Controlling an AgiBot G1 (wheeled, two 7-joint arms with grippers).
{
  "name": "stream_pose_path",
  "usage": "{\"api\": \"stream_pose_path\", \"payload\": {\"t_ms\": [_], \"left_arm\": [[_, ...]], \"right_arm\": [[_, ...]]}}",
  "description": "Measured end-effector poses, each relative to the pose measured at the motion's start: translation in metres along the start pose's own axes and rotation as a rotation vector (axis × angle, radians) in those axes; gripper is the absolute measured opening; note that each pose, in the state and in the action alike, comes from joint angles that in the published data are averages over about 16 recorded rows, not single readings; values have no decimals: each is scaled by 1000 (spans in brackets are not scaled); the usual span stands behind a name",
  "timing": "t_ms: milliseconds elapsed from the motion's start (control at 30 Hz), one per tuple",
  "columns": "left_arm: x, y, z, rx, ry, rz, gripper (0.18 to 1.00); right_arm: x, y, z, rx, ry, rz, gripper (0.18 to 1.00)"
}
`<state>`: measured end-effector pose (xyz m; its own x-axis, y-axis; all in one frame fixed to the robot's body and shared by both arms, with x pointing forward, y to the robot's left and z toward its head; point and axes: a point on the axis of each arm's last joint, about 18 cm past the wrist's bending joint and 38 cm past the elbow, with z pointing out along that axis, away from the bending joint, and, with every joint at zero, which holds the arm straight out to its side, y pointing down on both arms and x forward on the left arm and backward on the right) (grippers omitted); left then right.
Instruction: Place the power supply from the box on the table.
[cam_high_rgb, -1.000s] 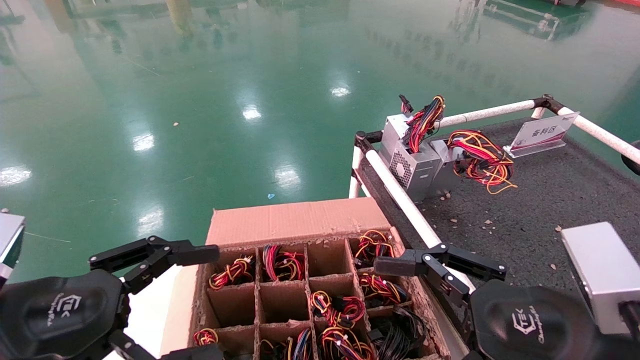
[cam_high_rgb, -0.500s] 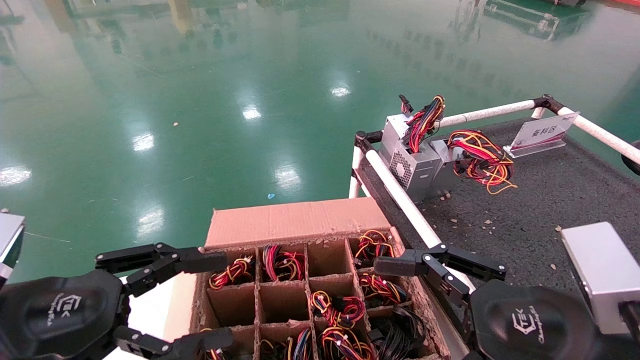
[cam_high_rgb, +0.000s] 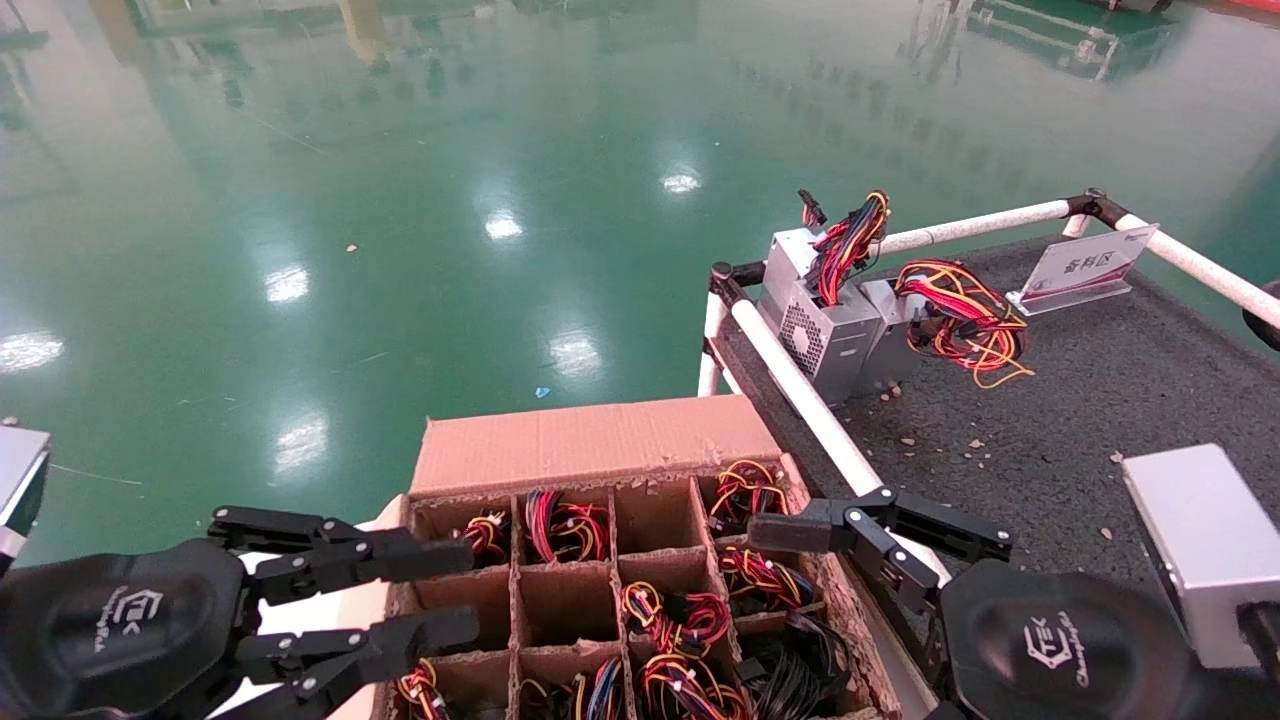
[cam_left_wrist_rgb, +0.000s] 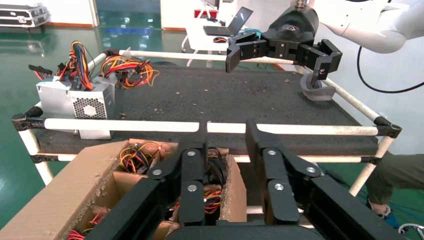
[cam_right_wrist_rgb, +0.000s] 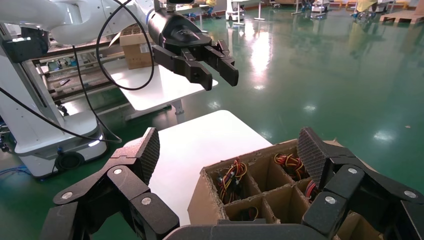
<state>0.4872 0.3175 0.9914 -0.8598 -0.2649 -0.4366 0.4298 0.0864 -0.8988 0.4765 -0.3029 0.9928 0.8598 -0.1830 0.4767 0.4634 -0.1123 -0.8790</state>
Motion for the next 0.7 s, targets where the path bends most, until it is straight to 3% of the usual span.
{"api": "stream_pose_path", "payload": {"t_ms": [300, 700], "left_arm": [[0, 0, 0, 0, 0, 0, 299], [0, 0, 0, 0, 0, 0, 202]], "right_arm": [[0, 0, 0, 0, 0, 0, 1000], [1, 3, 1, -8, 4, 5, 1000]]}}
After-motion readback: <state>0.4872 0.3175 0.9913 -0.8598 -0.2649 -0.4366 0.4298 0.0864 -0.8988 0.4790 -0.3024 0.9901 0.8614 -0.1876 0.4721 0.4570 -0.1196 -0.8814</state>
